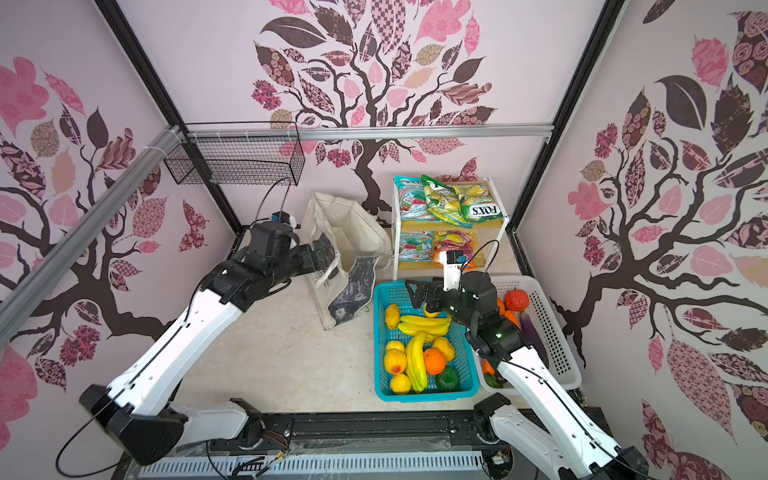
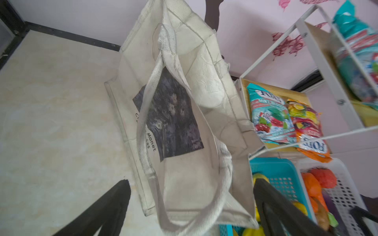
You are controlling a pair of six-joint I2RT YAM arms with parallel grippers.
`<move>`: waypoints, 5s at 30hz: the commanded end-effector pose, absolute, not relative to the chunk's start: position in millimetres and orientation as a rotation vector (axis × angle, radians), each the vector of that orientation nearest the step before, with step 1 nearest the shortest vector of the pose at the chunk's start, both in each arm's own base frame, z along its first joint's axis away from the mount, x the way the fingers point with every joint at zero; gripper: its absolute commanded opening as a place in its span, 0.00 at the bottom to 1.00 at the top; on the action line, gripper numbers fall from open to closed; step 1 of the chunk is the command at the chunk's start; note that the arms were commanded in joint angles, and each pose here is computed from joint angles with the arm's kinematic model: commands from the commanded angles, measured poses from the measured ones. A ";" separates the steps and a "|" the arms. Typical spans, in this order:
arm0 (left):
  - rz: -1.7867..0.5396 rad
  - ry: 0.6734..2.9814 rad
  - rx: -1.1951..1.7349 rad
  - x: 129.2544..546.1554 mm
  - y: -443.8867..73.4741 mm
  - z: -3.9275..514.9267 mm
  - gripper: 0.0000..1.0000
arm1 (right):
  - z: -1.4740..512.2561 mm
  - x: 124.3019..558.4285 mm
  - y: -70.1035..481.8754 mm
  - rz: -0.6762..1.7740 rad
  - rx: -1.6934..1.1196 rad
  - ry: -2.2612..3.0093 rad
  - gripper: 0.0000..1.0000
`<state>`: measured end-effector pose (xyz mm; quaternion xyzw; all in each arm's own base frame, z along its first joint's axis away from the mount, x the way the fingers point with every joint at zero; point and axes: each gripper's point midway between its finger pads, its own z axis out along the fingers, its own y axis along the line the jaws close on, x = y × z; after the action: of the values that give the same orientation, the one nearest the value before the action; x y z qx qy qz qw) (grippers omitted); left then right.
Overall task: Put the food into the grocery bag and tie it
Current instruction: 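Reach the left gripper to the tote handle while the right gripper rises, then grasp the bag rim with the left gripper while the right reaches the opposite rim, then pull the bag rims apart with both grippers to open the tote upright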
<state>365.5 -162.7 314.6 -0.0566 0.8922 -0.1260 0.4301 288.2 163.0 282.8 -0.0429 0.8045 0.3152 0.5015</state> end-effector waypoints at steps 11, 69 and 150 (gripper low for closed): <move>-0.067 2.338 -0.040 419.4 -178.0 271.2 0.35 | 283.2 289.0 155.8 0.720 -0.075 1.937 1.00; -0.352 2.272 -0.493 289.0 -43.8 255.8 0.04 | 200.5 310.9 309.9 0.984 -0.181 2.285 0.90; 0.063 2.264 -0.540 266.5 12.4 273.9 0.00 | 250.3 320.8 267.5 0.321 -0.162 2.362 0.00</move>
<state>274.9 -9.9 260.8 -0.2099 0.8971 -0.0386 0.3869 322.7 315.9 246.9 -0.0687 0.9053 0.2294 0.3508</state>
